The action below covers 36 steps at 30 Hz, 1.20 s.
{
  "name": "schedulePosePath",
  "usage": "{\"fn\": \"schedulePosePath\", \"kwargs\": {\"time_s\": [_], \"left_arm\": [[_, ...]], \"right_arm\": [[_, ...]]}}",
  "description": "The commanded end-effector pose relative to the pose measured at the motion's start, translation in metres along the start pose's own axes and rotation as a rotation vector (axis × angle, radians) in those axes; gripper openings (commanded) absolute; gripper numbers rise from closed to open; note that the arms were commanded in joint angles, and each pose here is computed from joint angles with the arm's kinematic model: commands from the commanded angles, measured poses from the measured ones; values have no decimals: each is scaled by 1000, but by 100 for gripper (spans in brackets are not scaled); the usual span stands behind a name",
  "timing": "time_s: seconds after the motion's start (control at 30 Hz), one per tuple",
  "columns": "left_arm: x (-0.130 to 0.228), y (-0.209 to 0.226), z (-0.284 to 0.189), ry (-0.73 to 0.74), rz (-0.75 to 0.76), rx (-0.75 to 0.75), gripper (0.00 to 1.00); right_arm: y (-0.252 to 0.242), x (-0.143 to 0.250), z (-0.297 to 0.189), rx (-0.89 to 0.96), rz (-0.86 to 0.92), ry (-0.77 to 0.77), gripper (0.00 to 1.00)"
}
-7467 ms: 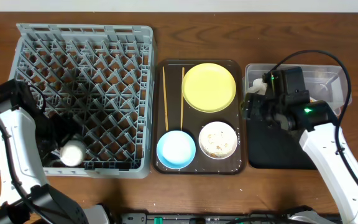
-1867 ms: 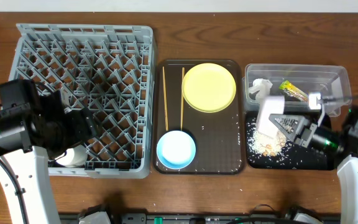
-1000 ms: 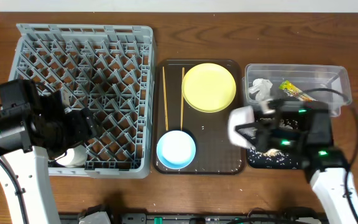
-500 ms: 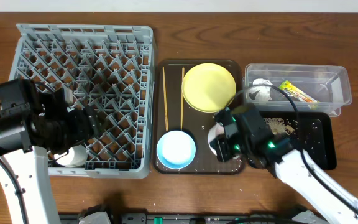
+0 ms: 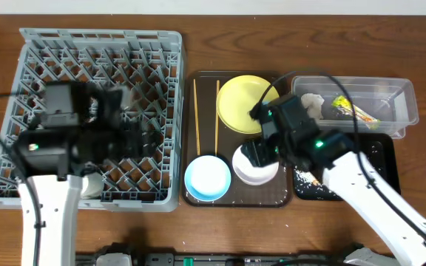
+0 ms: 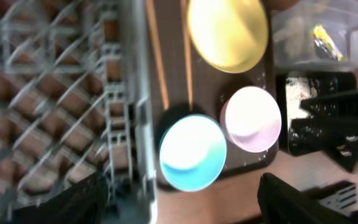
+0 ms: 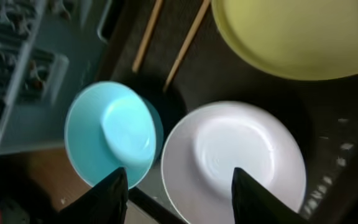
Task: Sort waste into correct bins and load items into the dishwasher
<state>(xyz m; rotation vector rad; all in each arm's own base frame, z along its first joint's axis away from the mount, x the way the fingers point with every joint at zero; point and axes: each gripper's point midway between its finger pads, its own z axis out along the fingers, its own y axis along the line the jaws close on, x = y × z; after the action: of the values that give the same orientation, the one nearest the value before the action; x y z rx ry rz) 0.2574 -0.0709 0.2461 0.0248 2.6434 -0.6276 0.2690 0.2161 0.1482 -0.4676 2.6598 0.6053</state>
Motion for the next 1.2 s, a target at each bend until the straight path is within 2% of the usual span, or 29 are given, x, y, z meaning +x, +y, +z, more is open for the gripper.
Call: {"fn": "schedulePosePath", "kwargs": {"time_s": [0.0, 0.2, 0.33, 0.4, 0.73, 0.9, 1.17], "left_arm": [[-10, -12, 18, 5, 30, -42, 78], [-15, -27, 76, 95, 119, -103, 76], [-7, -33, 123, 187, 169, -137, 69], [-5, -39, 148, 217, 189, -134, 69], [-13, -34, 235, 214, 185, -175, 59], [-7, -19, 259, 245, 181, -213, 56], [11, -2, 289, 314, 168, -243, 41]], "right_arm": [[-1, -34, -37, 23, 24, -104, 52], [0, -45, -58, 26, 51, -135, 53], [-1, -43, -58, 27, 83, -130, 54], [-2, -41, -58, 29, 87, -119, 54], [-4, -33, -57, 39, 95, -87, 56], [-4, -31, -56, 41, 97, -80, 56], [-5, -30, -56, 41, 97, -78, 57]]}}
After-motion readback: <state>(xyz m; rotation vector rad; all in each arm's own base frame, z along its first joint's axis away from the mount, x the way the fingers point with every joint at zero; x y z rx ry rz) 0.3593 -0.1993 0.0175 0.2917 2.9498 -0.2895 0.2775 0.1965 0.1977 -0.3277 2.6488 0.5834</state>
